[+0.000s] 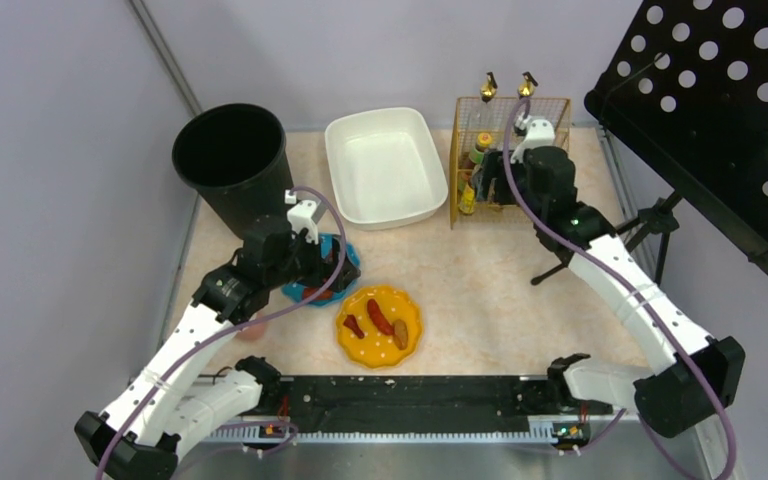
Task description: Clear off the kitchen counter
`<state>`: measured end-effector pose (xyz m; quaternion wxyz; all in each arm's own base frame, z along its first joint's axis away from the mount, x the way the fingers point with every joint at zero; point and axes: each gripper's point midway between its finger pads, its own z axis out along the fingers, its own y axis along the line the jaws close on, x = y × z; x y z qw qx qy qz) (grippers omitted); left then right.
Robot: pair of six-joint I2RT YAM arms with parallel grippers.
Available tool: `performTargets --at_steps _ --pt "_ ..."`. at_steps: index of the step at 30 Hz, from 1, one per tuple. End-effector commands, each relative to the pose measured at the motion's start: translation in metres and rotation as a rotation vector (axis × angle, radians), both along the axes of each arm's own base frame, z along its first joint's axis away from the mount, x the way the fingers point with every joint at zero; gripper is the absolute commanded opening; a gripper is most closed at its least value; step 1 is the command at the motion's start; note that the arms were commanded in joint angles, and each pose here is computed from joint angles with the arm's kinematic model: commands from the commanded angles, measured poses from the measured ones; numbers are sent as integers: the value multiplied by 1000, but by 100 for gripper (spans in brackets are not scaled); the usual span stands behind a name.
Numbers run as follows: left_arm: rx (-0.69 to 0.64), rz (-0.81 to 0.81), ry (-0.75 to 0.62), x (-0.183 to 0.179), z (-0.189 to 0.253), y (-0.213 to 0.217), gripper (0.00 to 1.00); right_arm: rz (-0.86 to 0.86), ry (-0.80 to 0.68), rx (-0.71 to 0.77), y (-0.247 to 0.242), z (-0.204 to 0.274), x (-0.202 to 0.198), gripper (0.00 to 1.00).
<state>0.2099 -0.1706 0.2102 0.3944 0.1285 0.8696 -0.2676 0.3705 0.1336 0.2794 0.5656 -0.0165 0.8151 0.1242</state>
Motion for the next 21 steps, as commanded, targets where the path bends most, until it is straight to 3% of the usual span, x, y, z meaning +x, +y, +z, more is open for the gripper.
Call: performTargets --at_steps 1,12,21 --pt "19 11 -11 5 -1 1 98 129 25 -42 33 -6 -33 73" --pt "48 42 23 10 -11 4 97 444 134 10 109 -48 -99 73" --pt "6 124 123 7 -21 3 96 538 240 -49 137 -109 -130 73"
